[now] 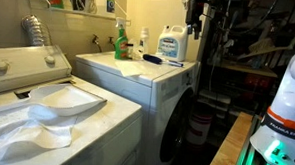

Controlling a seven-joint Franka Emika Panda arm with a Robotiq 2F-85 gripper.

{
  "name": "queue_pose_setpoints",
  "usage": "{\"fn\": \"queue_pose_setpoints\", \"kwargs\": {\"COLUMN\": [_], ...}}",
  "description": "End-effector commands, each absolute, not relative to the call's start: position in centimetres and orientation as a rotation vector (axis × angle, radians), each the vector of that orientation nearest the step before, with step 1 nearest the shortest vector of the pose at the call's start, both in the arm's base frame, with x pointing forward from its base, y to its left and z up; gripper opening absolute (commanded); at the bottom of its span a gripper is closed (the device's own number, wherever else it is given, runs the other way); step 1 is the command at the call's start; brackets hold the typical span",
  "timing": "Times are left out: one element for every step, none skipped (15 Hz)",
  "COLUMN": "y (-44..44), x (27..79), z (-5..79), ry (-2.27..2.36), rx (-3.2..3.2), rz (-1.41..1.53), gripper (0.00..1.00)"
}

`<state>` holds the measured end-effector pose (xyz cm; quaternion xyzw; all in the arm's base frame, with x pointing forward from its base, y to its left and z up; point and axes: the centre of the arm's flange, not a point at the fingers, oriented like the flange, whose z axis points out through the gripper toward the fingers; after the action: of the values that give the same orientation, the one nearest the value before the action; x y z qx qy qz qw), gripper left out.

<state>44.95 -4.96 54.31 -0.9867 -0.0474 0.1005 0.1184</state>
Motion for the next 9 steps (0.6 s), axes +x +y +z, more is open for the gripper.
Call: {"fn": "queue_pose_setpoints", "kwargs": {"y": [-5.0, -5.0, -5.0, -5.0, -5.0, -5.0, -5.5, -5.8, -6.4], "x": [44.9, 44.9, 44.9, 44.9, 44.9, 44.9, 46.0, 46.5, 47.4], "z": [54.3, 54.3, 54.3, 54.3, 54.3, 54.3, 54.4, 54.6, 54.8], "ry": [-0.138, -0.138, -0.138, -0.138, -0.138, -0.138, -0.041, 0.031, 0.135], "rx": [-2.886, -2.886, -2.886, -2.886, -2.886, -2.886, -2.861, -2.844, -2.837], "rz": [0.294, 0.294, 0.294, 0.294, 0.294, 0.294, 0.303, 0.298, 0.325], "gripper": [1.00, 1.00, 1.00, 1.00, 1.00, 1.00, 1.00, 1.00, 1.00]}}
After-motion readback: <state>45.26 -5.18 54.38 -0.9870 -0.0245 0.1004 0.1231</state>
